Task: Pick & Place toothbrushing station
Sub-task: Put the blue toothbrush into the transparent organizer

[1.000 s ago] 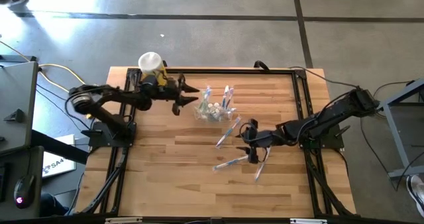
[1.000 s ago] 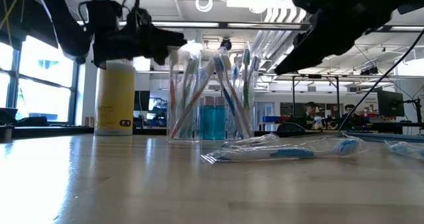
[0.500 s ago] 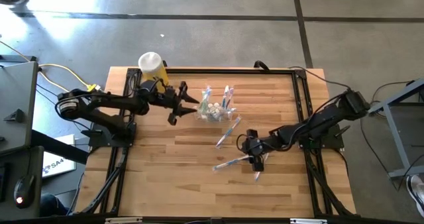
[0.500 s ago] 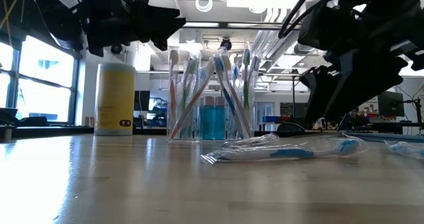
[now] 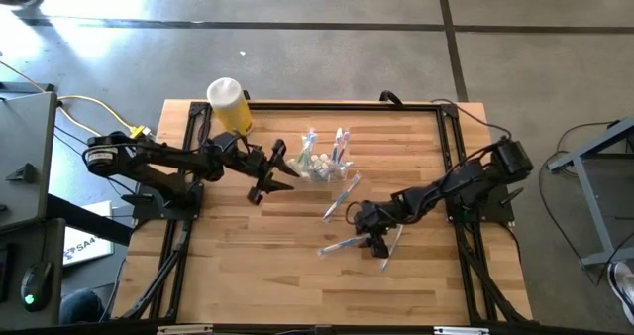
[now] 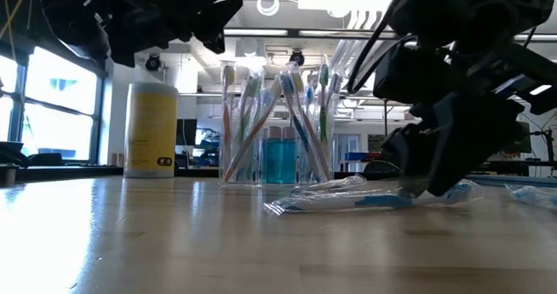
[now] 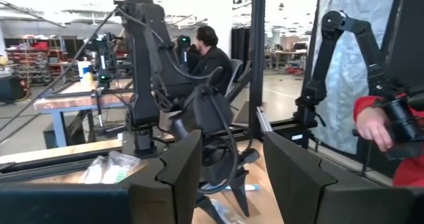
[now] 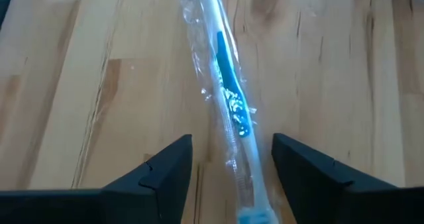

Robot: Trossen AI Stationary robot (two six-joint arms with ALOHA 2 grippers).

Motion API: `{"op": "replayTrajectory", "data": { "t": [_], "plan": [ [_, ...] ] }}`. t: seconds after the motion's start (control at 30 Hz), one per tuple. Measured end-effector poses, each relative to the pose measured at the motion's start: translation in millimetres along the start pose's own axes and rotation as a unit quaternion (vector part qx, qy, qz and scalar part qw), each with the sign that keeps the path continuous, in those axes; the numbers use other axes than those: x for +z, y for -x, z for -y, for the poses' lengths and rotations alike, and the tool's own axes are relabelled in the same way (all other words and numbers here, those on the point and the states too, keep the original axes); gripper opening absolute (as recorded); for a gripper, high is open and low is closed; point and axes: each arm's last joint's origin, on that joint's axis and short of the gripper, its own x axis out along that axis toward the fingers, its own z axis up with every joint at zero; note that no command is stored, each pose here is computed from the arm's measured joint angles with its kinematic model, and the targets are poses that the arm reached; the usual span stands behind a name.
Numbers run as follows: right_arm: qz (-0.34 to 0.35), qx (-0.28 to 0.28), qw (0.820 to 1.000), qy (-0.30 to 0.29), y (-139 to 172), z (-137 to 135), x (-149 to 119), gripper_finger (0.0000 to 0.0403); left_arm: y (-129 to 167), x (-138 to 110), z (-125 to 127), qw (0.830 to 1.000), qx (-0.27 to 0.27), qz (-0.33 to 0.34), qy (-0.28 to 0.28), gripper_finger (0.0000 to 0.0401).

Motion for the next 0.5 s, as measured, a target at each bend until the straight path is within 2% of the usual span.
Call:
{"op": "replayTrajectory", "data": {
  "t": [0.17,0.4,0.5],
  "plan": [
    [-0.007,0.000,1.000,0.000,0.4,7.2,0.3,0.0164,0.0,-0.8,-0.1,1.000,0.001,-0.004,0.013,0.0157],
    [-0.002,-0.009,1.000,0.018,1.9,7.9,0.9,0.0019,-0.9,-1.6,1.2,1.000,-0.001,-0.006,0.020,0.0157],
    [-0.001,-0.013,1.000,0.021,3.5,6.2,1.0,0.0008,-1.7,-1.6,2.5,1.000,-0.002,-0.006,0.018,0.0157]
  ]
}}
